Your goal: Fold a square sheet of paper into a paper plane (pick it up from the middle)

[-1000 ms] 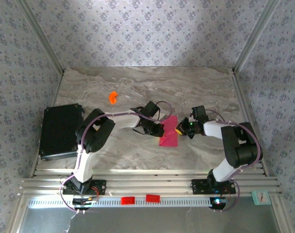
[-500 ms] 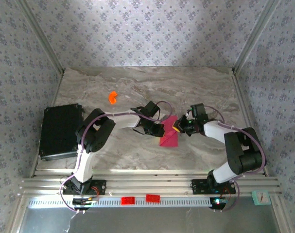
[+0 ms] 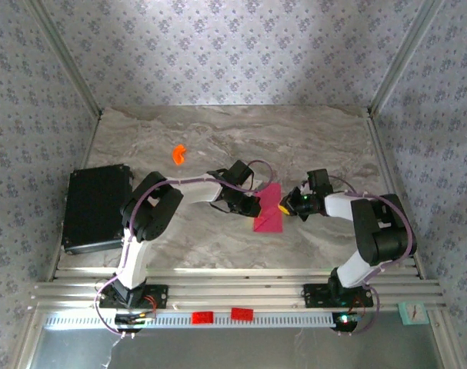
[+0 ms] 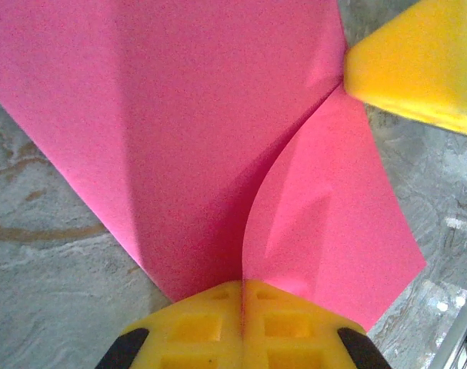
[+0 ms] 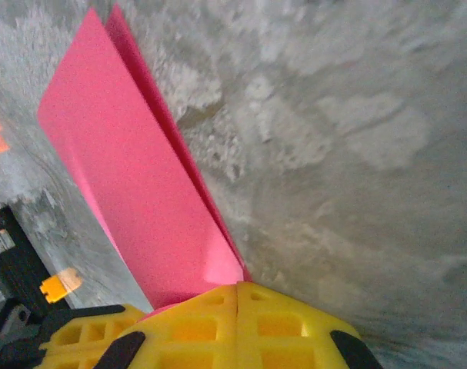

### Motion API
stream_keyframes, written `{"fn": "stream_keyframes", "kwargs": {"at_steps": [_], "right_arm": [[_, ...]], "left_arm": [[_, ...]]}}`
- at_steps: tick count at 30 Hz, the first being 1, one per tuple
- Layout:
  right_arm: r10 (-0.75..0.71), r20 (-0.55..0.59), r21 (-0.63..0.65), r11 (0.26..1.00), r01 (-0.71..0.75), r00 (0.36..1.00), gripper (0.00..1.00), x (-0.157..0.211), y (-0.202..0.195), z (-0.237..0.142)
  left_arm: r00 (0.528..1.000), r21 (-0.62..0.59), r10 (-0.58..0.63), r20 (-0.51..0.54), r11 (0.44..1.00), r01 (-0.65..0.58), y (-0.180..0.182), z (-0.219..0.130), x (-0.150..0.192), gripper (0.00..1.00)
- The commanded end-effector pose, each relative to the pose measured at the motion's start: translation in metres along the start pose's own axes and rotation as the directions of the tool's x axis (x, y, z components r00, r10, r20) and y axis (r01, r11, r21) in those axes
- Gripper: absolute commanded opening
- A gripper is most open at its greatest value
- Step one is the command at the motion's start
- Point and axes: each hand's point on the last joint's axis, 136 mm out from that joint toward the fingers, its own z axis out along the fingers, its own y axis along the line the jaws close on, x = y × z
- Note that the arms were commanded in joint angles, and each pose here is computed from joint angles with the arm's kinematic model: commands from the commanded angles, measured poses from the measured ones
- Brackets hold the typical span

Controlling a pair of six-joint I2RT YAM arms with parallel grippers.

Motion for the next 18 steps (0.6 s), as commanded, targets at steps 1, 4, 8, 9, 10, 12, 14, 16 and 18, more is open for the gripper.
{"fn": "stream_keyframes", "kwargs": {"at_steps": [1,4,8,9,10,12,14,16,18], "right_arm": [[0.025,0.027,-0.027,0.999,-0.024,0.999,0.05,-0.006,0.006,-0.008],[-0.014,0.043,-0.045,0.999,0.015,0.999,0.05,-0.006,0.018,-0.016],[-0.066,0.039,-0.055,0.996,0.069,0.997,0.06,0.005,0.036,-0.018],[-0.077,0.03,-0.052,0.996,0.078,0.997,0.06,0.01,0.038,-0.015],[-0.082,0.021,-0.039,0.996,0.082,0.996,0.06,0.015,0.038,-0.012],[-0.084,0.006,-0.021,0.996,0.084,0.996,0.06,0.022,0.036,-0.005],[-0.083,-0.007,-0.01,0.997,0.083,0.997,0.06,0.029,0.033,0.003],[-0.076,-0.027,0.011,0.997,0.077,0.997,0.05,0.035,0.025,0.011],[-0.06,-0.042,0.05,0.997,0.062,0.997,0.05,0.04,0.01,0.018]], "left_arm": [[0.994,-0.059,-0.038,-0.1,0.998,0.032,0.022,0.017,0.029,0.04],[0.994,-0.06,-0.037,-0.099,0.998,0.031,0.022,0.016,0.029,0.04],[0.994,-0.06,-0.036,-0.1,0.998,0.03,0.023,0.016,0.03,0.04],[0.994,-0.061,-0.038,-0.101,0.998,0.032,0.023,0.017,0.03,0.04],[0.994,-0.061,-0.038,-0.101,0.998,0.032,0.023,0.017,0.03,0.04],[0.994,-0.059,-0.038,-0.101,0.998,0.032,0.023,0.017,0.03,0.03],[0.995,-0.059,-0.038,-0.097,0.998,0.032,0.022,0.016,0.028,0.04],[0.994,-0.058,-0.039,-0.098,0.998,0.034,0.023,0.017,0.029,0.04],[0.994,-0.057,-0.04,-0.099,0.998,0.035,0.022,0.017,0.029,0.04]]}}
